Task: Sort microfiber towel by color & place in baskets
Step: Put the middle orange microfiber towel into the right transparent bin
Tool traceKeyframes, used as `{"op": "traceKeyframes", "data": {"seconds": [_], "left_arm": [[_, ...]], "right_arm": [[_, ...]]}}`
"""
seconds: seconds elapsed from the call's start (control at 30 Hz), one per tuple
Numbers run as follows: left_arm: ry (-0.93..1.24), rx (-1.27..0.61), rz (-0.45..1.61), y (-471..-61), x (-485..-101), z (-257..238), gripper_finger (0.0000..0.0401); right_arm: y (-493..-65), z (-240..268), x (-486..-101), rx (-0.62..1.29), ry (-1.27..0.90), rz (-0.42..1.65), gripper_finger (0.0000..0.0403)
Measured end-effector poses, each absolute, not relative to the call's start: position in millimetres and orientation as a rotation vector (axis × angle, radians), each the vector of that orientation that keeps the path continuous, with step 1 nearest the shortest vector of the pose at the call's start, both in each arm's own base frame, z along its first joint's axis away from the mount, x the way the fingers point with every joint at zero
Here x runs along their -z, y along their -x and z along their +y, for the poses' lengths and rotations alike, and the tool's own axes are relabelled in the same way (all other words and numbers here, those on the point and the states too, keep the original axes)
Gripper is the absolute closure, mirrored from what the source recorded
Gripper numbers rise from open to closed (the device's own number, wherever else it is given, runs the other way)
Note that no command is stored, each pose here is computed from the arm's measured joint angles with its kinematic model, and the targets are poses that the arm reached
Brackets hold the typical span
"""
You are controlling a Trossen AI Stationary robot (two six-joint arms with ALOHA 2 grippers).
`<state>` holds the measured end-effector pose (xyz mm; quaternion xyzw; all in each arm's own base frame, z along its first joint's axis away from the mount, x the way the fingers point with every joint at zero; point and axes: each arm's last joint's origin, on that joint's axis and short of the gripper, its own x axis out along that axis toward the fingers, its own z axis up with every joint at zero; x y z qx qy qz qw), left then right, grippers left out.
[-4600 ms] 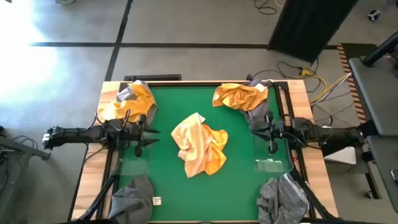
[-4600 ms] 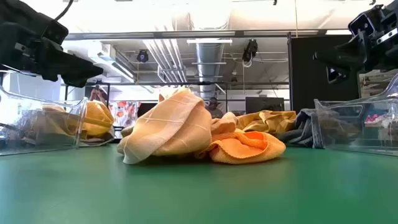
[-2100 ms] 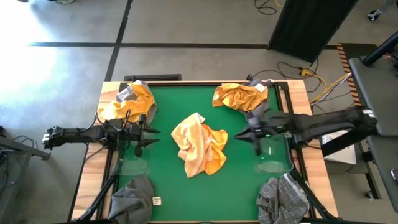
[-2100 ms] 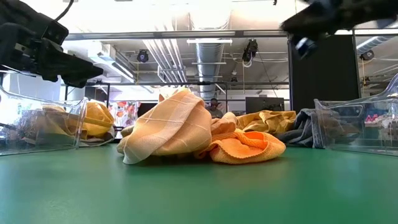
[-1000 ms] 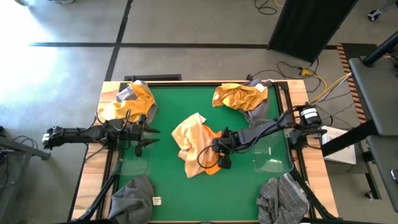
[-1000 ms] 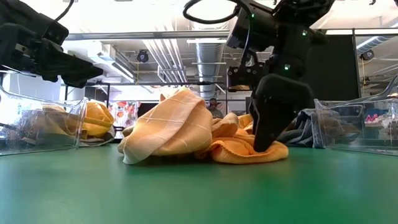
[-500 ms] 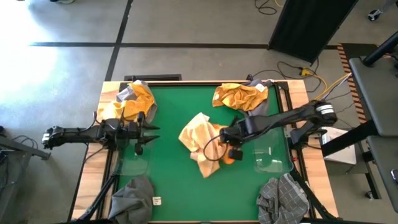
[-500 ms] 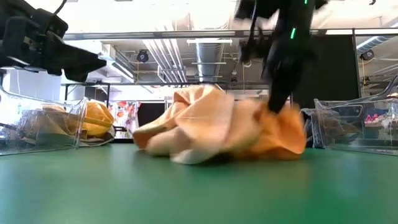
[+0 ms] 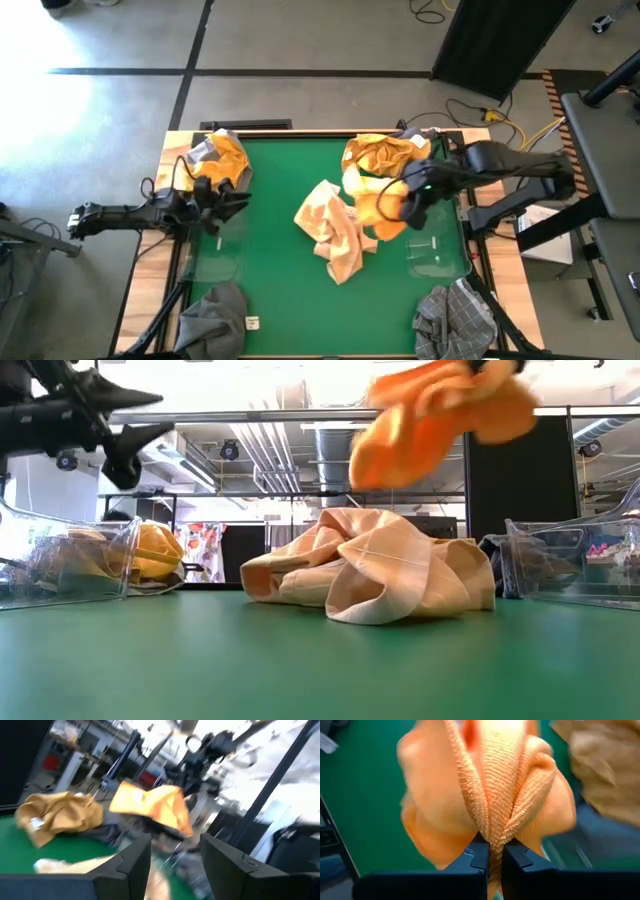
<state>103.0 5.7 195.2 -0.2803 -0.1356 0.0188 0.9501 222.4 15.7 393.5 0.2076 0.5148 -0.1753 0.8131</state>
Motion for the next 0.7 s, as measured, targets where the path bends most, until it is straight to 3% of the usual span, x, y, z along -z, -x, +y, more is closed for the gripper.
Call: {"op": "traceKeyframes", "data": {"seconds": [0.37,0.7], "left_arm": [[0.692,0.020,-0.413,-97.8,-220.9,5.7,0.0246],[0.534,-0.194,-0.463,-106.0,-277.6,11.2,0.0246]], "right_arm": [[-180.8,16.9,-399.3,0.233,-0.471,1.238,0.0390],[-177.2,20.4,-338.8,0.080,-0.242,1.489,0.0390]]}}
